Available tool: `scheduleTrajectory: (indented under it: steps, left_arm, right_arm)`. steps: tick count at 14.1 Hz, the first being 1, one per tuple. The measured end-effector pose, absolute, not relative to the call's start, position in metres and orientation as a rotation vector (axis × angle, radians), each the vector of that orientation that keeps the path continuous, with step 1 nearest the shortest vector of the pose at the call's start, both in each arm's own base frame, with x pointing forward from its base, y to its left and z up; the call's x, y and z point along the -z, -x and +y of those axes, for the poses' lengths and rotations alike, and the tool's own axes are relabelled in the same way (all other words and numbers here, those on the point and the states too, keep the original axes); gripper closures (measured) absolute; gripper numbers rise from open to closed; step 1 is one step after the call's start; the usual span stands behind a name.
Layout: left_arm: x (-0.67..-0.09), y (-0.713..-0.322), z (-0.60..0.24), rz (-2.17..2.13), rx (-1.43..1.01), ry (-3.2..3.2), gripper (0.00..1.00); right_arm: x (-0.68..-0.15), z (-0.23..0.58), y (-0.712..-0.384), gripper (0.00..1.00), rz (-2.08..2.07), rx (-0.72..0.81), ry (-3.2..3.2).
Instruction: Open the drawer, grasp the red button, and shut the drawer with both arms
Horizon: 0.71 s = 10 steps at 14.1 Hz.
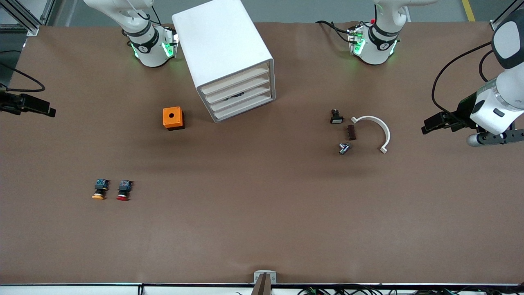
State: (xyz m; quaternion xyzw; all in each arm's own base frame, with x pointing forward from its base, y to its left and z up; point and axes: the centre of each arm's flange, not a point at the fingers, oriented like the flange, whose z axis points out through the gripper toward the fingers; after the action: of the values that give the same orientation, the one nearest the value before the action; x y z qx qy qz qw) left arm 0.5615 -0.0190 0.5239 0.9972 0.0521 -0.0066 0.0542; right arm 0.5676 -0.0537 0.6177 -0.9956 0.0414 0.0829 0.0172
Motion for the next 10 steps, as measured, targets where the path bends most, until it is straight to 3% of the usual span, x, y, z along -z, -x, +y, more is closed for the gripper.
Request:
scheduleTrajectory:
  steps: [10]
  left_arm:
    - [-0.642,-0.531,-0.012,0.137,-0.116,-3.049,0.00]
  right_arm:
    - [-0.623,-0.051,-0.544,0.00,0.027,-0.109,3.101]
